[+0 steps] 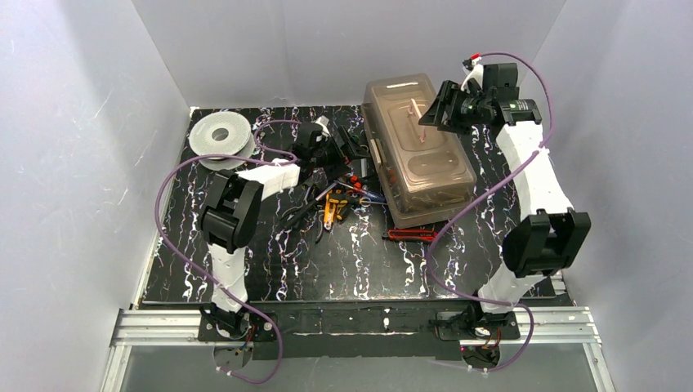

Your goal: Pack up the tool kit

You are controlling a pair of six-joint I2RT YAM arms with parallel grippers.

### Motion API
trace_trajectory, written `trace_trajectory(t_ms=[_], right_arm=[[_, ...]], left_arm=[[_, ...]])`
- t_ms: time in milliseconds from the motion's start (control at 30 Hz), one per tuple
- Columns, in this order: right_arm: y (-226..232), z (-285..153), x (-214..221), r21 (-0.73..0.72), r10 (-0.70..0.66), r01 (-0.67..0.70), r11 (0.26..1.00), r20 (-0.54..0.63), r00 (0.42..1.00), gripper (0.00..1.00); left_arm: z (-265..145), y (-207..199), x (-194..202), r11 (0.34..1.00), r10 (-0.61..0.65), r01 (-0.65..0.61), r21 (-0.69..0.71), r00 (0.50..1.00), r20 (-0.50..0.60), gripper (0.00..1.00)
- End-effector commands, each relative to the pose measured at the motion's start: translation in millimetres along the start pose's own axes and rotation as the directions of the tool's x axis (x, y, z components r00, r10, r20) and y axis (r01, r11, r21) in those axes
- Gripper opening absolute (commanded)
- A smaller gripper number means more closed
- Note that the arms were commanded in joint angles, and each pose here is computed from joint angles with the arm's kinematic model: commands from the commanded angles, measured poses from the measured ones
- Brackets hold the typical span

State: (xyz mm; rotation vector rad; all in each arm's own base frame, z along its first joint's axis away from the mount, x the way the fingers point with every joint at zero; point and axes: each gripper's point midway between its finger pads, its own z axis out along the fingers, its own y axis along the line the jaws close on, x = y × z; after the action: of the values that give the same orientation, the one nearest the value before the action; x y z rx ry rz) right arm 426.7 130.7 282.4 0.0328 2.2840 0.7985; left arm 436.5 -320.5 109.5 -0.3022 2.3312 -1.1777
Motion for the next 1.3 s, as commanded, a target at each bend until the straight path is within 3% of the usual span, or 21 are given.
trace_trajectory(t_ms=[0,167,333,400,500,700,867,1267], right_arm=[[13.3,-26.8,-14.3,0.062,-0.107,0.100,0.993,0.123,0.987,0.73],[-0.7,-31.0,-4.7,0.133,-0.103,0.085,0.987,0.134,0.986,0.76],[-44.2,-37.9,-6.2,0.344,-0.066,0.012,0.939,0.146,0.987,0.78],[-54.3,-40.1,-7.7,0.366,-0.042,-0.015,0.931,0.147,0.988,0.78],[-61.0,-39.6,-9.8,0.362,-0.035,-0.021,0.932,0.146,0.989,0.78],[-75.4,-23.3,-6.5,0.398,-0.042,0.027,0.917,0.028,0.999,0.77],[-72.7,-3.0,9.7,0.318,-0.020,0.036,0.948,-0.053,0.998,0.75],[-67.2,17.7,23.3,0.226,0.028,-0.006,0.974,-0.093,0.995,0.59]], left_arm=[[9.0,-23.0,-6.9,0.986,-0.082,0.081,0.148,0.997,-0.001,0.98],[30.6,-25.6,-7.7,0.913,-0.280,0.276,0.299,0.960,-0.033,0.98],[34.2,-25.5,-12.1,0.887,-0.330,0.317,0.335,0.944,-0.021,0.98],[33.5,-27.0,-14.0,0.875,-0.345,0.327,0.356,0.939,-0.013,0.98],[33.6,-32.7,-15.7,0.856,-0.359,0.339,0.390,0.933,-0.022,0.98],[34.5,-42.5,-10.9,0.851,-0.348,0.330,0.409,0.937,-0.032,0.98],[36.3,-53.5,-9.2,0.840,-0.339,0.322,0.436,0.940,-0.042,0.98],[25.6,-74.2,-9.8,0.797,-0.339,0.307,0.520,0.940,-0.036,0.95]])
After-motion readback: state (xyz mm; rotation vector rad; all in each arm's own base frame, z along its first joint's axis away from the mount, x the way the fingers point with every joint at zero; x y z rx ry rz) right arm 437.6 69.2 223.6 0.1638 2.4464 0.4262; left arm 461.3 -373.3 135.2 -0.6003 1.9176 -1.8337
